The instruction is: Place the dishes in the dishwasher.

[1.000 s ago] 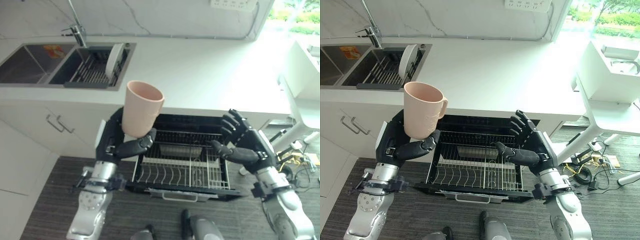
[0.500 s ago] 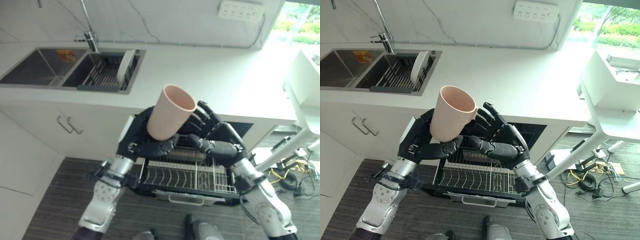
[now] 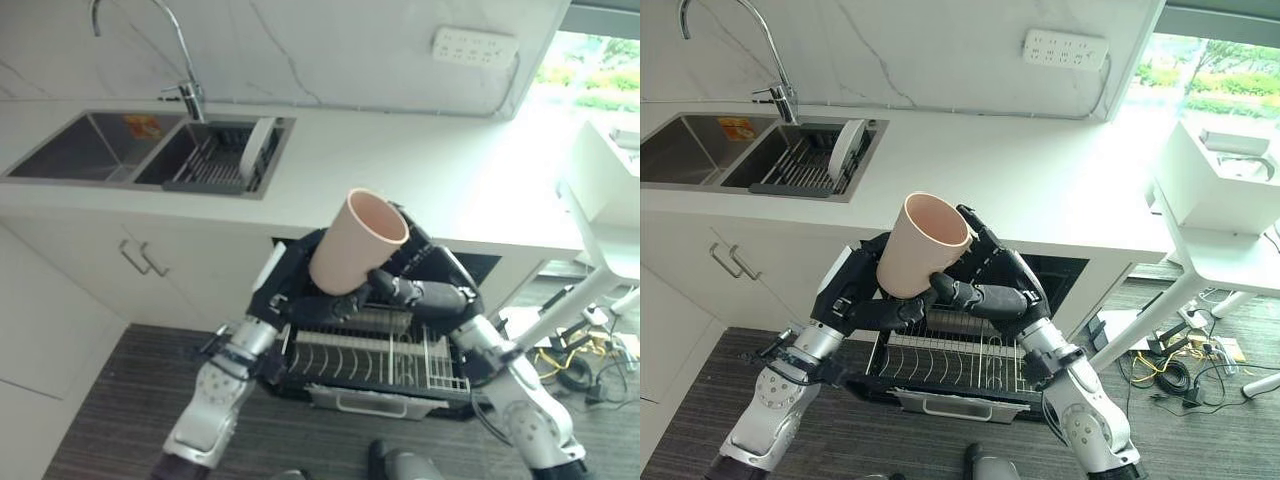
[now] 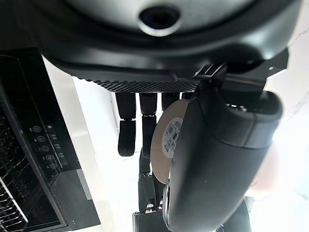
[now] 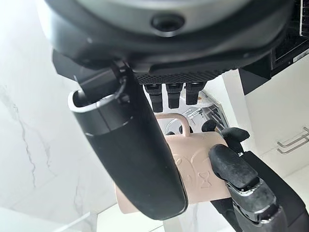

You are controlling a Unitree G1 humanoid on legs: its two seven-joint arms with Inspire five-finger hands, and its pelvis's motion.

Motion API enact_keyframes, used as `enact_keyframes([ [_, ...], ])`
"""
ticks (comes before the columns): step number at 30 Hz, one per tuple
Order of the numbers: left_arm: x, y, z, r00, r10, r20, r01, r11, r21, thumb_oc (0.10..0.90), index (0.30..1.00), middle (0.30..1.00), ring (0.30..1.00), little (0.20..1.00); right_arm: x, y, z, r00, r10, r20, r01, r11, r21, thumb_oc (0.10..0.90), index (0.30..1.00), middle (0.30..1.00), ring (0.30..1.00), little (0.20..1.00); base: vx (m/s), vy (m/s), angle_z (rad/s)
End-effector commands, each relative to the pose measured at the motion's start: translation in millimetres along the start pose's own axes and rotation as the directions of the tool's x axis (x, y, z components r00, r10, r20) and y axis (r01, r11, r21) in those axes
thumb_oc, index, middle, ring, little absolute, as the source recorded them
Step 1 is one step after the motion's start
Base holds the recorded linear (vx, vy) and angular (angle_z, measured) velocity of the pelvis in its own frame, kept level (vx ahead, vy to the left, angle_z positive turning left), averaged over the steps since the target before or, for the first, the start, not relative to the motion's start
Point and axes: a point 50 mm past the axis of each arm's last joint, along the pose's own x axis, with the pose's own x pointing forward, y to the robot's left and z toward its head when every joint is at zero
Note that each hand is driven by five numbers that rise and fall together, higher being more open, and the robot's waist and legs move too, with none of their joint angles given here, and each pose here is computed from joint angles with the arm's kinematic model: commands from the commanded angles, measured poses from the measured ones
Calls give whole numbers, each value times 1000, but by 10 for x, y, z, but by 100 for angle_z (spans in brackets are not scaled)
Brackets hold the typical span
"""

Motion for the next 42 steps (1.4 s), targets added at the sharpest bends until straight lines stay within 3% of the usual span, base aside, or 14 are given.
enact_keyframes([
  [1,206,-85,386,967,-114,229,99,992,74,400,300,300,300,300,212,283,362,951,216,220,-222,975,2,800,900,900,900,900,0,0,0],
  [16,186,-164,213,964,-231,134,246,964,-105,400,300,300,300,300,239,429,339,905,389,172,-387,921,-45,800,900,900,900,900,5,2,0],
  [28,162,-357,78,916,-388,105,399,844,-360,400,300,300,300,300,271,571,219,828,531,181,-550,831,78,800,900,900,900,900,0,0,0],
  [42,101,-406,-28,868,-495,44,475,799,-369,400,300,300,300,300,258,585,138,797,588,140,-604,782,155,800,900,900,900,900,-4,1,0],
])
